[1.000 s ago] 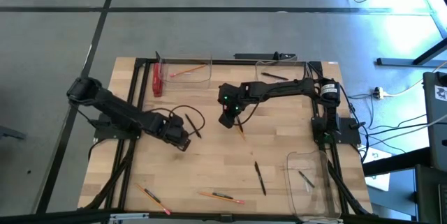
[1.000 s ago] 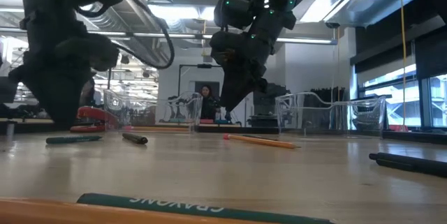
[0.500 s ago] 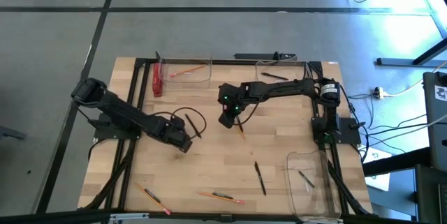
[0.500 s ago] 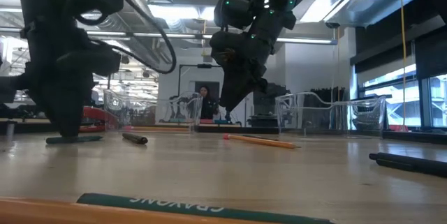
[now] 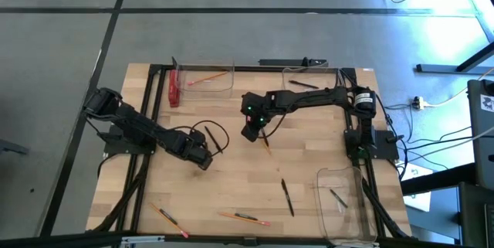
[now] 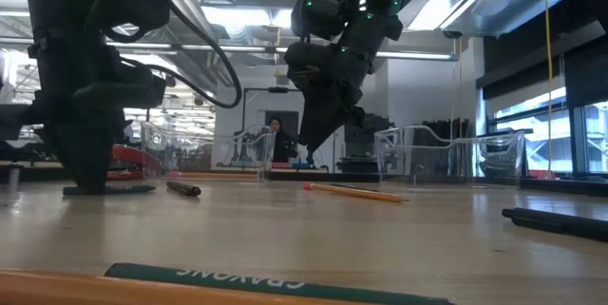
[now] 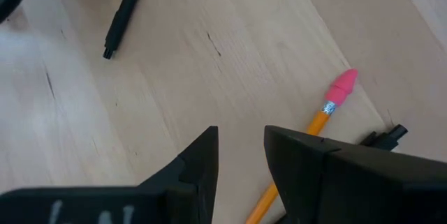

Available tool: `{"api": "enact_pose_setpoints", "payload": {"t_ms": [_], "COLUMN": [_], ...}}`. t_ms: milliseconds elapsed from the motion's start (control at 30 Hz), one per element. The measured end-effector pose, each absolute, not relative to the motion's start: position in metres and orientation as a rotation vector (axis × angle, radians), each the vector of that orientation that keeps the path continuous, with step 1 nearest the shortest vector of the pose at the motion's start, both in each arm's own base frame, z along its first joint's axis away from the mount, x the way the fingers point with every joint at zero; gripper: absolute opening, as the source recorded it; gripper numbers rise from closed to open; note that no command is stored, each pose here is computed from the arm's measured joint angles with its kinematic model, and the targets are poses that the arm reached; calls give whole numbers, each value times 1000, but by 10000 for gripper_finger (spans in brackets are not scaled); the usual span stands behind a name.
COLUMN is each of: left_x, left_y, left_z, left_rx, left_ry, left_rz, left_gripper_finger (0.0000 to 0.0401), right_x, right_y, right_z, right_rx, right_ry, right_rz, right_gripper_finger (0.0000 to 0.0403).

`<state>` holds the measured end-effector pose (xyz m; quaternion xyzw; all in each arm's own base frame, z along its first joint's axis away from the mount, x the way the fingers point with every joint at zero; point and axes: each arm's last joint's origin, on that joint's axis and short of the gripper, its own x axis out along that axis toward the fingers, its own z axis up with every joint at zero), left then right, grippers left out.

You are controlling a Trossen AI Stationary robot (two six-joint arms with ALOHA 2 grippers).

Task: Sort crayons/erasers/pens/pencils in bins
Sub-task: Put the top left green crayon into the bottom transparent bin

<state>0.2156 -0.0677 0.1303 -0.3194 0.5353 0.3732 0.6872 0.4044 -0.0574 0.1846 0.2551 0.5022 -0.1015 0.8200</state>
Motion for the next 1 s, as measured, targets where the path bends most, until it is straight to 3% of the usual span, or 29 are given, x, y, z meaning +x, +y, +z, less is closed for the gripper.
{"api": "enact_pose_setpoints", "payload": {"t_ms": [200, 467, 1000], "left_x": [215, 214, 204], "left_y": [-67, -67, -60], "left_z": [130, 132, 175], "left_rx": [-700, -707, -735], "left_ry": [1194, 1186, 982], "left_rz": [845, 839, 738], "left_gripper_finger": [8, 3, 1], "right_x": [405, 404, 393], "right_y": [-56, -53, -50], "right_z": [185, 189, 248], "right_rx": [552, 543, 309], "right_ry": [1074, 1072, 860], "right_rz": [-176, -52, 100], "right_gripper_finger": [120, 120, 120]}}
